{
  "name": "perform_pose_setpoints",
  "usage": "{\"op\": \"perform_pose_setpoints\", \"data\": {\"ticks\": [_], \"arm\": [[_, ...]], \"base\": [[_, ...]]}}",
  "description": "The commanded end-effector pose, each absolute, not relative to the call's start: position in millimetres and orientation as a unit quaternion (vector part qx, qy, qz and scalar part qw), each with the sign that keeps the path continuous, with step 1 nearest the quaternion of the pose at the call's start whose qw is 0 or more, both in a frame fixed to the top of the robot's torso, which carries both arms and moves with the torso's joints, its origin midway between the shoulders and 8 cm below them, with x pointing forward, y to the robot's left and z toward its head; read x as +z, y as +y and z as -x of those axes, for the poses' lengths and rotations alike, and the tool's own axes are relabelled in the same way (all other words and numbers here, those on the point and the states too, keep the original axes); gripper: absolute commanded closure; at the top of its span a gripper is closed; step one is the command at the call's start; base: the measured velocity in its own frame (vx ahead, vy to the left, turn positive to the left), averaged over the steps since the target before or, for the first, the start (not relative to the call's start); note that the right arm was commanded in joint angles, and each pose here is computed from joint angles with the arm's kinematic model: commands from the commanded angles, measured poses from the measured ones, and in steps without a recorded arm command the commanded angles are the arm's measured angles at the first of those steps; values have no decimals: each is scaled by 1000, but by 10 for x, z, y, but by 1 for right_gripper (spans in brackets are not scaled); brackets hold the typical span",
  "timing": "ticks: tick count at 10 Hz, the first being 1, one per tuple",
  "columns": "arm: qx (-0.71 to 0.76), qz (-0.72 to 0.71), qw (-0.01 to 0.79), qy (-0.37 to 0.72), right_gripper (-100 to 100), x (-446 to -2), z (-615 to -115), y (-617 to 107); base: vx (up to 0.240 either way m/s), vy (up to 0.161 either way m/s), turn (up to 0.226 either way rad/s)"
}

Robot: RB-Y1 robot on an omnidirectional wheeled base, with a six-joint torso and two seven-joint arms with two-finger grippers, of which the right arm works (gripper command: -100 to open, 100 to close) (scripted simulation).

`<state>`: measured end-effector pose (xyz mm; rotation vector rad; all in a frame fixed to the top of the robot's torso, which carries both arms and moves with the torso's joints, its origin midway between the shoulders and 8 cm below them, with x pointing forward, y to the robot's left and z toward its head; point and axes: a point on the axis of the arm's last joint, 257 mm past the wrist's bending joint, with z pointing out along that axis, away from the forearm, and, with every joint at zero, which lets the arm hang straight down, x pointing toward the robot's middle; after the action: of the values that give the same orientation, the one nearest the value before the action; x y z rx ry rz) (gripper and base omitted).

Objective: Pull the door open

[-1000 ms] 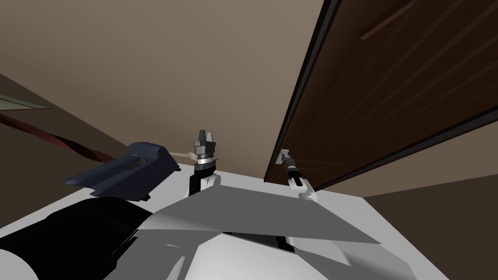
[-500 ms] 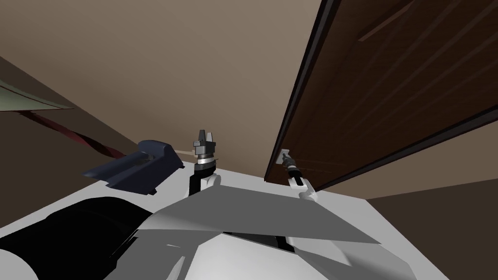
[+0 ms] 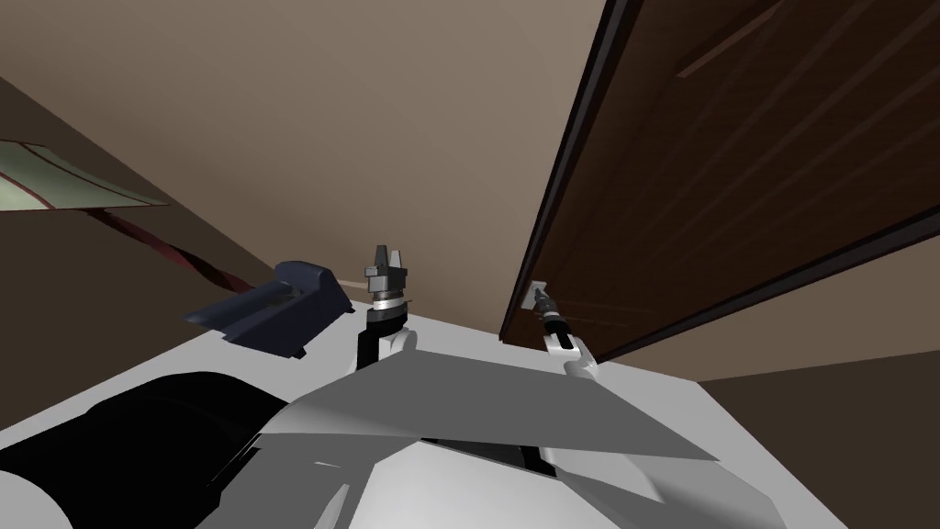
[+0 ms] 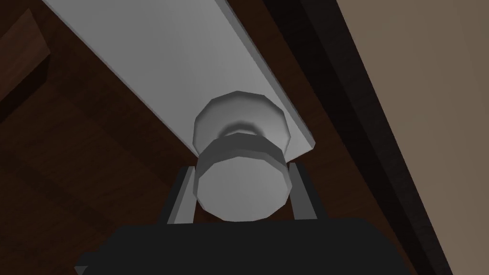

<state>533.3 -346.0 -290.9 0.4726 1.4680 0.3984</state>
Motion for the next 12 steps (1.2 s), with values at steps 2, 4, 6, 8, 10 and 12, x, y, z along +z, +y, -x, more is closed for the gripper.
{"op": "perform_pose_setpoints", "data": {"ticks": [2,4,6,8,10,12], "arm": [[217,-246,689,646,100,-2924,-5348,-3413],[238,-268,683,637,100,-2918,-5361,-3422],[257,-288,677,627,100,-2913,-5374,-3432],[276,-308,670,616,100,-2907,-5388,-3442],[311,-344,657,595,100,-2896,-5418,-3464],[334,-368,646,580,100,-2892,-5432,-3477]], "base": [[-44,-19,40],[-40,-21,60],[-57,-32,75],[-48,-17,47],[-54,-35,89],[-59,-26,67]]}}
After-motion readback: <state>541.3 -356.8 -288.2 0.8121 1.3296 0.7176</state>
